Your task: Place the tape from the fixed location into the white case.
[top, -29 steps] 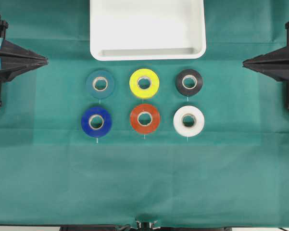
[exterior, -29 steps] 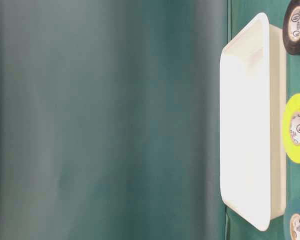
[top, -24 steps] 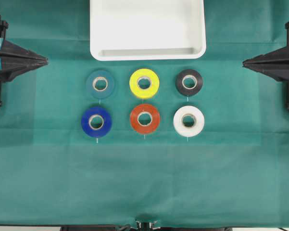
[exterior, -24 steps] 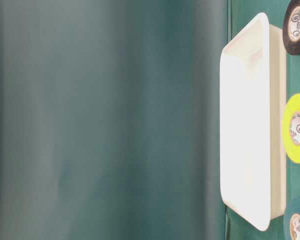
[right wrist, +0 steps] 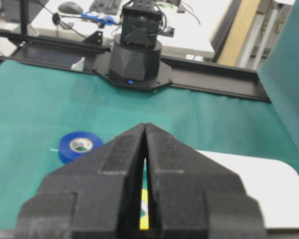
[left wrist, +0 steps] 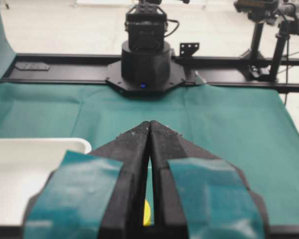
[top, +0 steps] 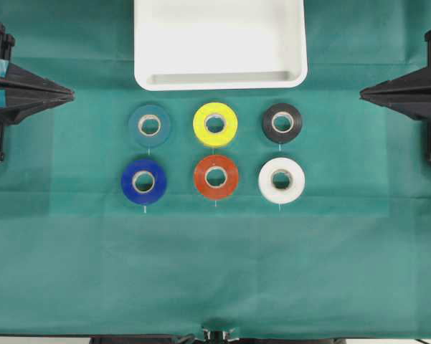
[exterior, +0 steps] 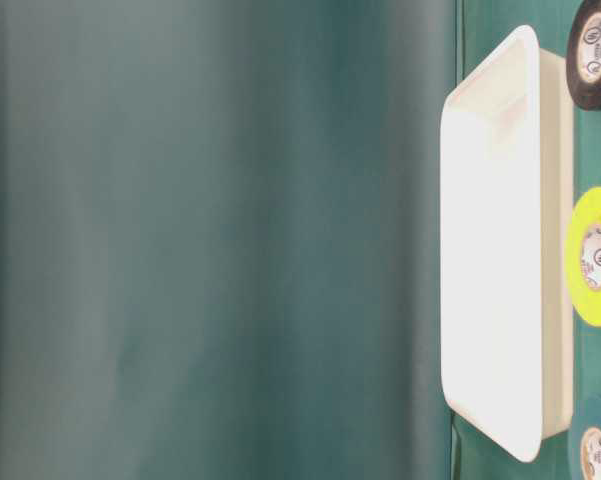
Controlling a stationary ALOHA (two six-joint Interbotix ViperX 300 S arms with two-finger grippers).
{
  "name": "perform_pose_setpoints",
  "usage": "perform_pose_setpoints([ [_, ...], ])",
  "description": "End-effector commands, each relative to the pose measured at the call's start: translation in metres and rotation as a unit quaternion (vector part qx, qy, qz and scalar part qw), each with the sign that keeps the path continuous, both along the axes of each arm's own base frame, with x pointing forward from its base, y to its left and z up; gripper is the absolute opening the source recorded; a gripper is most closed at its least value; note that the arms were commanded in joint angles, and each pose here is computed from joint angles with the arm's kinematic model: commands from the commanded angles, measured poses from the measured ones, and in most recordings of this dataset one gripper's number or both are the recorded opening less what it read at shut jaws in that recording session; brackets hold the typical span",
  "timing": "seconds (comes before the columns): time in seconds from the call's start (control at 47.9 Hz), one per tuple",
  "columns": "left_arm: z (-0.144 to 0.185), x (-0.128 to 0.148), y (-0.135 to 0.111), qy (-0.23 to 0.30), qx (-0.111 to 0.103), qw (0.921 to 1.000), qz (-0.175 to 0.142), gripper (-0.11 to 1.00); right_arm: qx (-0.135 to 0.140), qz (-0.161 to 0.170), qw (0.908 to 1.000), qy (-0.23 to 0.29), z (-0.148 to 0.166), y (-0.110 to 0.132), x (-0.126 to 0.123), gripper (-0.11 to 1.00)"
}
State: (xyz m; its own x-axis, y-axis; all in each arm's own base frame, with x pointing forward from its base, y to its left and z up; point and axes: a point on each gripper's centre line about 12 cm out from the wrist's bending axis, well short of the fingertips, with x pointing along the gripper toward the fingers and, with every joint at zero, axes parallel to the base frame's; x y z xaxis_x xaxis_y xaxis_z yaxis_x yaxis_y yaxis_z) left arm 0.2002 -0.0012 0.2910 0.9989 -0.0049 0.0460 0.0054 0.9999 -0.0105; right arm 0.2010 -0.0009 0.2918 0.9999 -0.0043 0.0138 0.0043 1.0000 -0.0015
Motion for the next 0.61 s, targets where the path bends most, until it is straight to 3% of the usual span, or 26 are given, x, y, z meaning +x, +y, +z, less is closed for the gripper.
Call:
perform_pose_setpoints([
  [0.0, 0.0055, 0.0023, -0.0006, -0.003, -0.002, 1.0, -0.001, 0.02, 0.0, -0.001, 0.9999, -0.015, 0.0113, -0.0003, 0.0019, 0.0],
  [0.376, 0.0065, 0.0028, -0.0006, -0.002, 0.002, 1.0, -0.001, 0.05, -0.002, -0.001, 0.9999, -0.014, 0.0112, -0.0003, 0.0019, 0.0],
  [0.46, 0.0067, 0.0028, -0.0009, -0.003, 0.002, 1.0, -0.002, 0.18, -0.002, -0.001, 0.9999, -0.015, 0.0118, -0.0003, 0.002, 0.0],
  [0.585, 0.0065, 0.0028, -0.0009, -0.002, 0.002, 1.0, -0.002, 0.52, -0.003, -0.001, 0.9999, -0.015, 0.0118, -0.0002, 0.002, 0.0],
])
